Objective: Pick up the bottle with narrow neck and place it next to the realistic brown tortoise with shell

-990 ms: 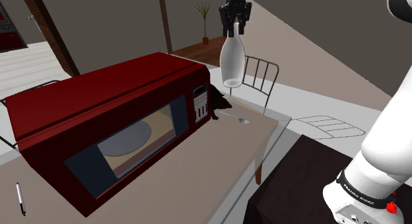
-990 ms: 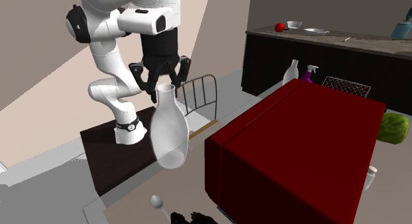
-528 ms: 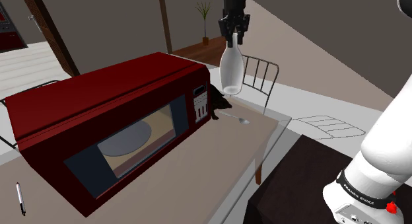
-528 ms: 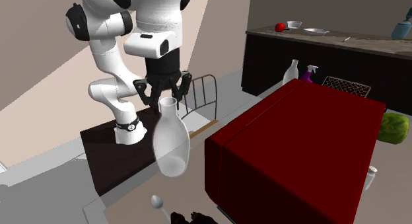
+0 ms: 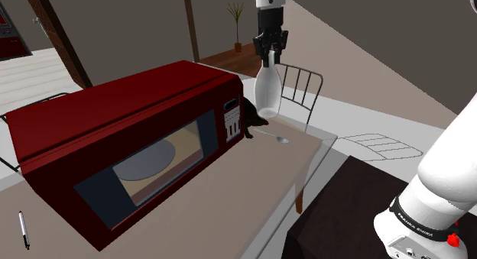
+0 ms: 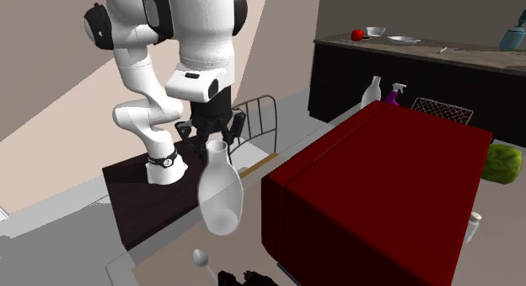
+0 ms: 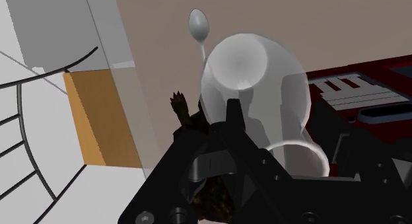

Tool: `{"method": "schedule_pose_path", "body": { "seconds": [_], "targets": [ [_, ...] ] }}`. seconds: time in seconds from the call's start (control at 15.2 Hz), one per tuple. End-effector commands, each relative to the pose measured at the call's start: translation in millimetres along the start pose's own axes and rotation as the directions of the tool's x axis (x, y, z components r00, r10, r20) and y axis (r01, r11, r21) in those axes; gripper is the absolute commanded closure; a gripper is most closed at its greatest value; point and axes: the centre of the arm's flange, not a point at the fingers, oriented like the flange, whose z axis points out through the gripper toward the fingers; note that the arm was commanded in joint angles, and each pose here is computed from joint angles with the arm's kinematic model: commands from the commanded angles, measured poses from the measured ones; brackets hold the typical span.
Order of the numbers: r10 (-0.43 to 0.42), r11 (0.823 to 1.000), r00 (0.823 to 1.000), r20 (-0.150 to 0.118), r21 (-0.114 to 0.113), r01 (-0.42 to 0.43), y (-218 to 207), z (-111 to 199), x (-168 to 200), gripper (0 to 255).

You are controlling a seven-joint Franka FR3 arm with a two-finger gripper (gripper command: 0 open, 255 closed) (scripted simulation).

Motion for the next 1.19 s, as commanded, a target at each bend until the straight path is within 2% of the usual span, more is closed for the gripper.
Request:
{"method": "schedule_pose_path", "body": {
  "seconds": [0.0, 1.12],
  "targets": [
    [0.0, 1.0, 1.0, -0.001, 0.0, 0.0, 0.4, 10.8, 0.8, 255],
    [0.0, 1.0, 1.0, -0.001, 0.0, 0.0, -2.4, 100.2, 8.2, 255]
  ]
}}
